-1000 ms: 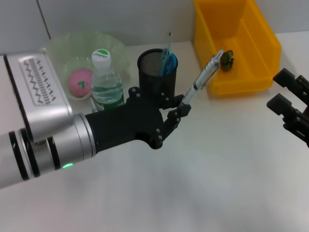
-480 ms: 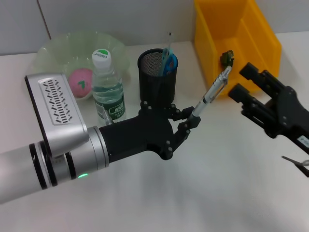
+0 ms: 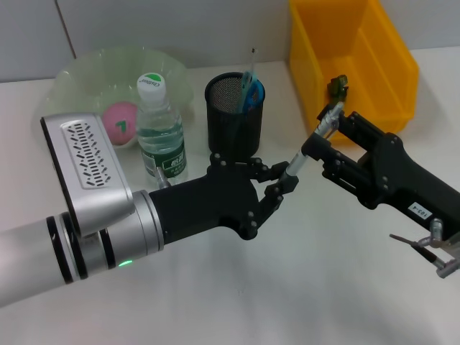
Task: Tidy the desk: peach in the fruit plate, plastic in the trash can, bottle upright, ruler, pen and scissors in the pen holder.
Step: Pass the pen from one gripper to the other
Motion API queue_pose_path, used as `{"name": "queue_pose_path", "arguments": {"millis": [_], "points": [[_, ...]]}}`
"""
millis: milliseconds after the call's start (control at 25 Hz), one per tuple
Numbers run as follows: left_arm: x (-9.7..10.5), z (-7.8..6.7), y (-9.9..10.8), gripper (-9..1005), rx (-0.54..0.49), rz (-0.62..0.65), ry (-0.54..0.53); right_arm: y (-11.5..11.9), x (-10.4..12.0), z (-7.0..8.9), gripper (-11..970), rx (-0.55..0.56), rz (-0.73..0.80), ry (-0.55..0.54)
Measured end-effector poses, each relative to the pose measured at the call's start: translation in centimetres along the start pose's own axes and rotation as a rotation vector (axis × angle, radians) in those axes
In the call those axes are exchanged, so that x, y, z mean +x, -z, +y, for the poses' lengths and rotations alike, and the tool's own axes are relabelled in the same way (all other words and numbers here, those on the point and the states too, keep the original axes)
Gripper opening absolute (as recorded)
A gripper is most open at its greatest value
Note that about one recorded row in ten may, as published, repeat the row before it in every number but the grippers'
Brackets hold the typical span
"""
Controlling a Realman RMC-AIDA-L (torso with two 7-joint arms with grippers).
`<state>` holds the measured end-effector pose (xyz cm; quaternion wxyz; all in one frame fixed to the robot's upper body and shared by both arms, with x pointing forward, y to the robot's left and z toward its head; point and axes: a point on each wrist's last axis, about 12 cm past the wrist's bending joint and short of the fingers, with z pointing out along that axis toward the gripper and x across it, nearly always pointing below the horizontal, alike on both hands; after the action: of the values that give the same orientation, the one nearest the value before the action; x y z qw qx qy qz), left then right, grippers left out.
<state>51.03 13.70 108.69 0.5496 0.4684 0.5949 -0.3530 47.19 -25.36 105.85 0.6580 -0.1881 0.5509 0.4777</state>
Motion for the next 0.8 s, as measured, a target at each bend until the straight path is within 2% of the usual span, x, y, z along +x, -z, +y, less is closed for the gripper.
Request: {"name": "queue_pose_path", "arguments": {"millis": [200,680,800], "points": [[0.08,0.0,0.03,139,-0.003,-0.001,0.007,-0.12,0.1,-0.13,569,0.006,0.009,-0.004],[0.1,-0.05,0.02,140,0.001,0.0,0.014,-0.65,0.13,-0.31,331,0.002,0.014,-0.009],[0.06,-0.03,-0.02,140,0.003,-0.001,0.014,-0.7,0.17,-0.27,335,-0.003,0.018,-0.013]]}}
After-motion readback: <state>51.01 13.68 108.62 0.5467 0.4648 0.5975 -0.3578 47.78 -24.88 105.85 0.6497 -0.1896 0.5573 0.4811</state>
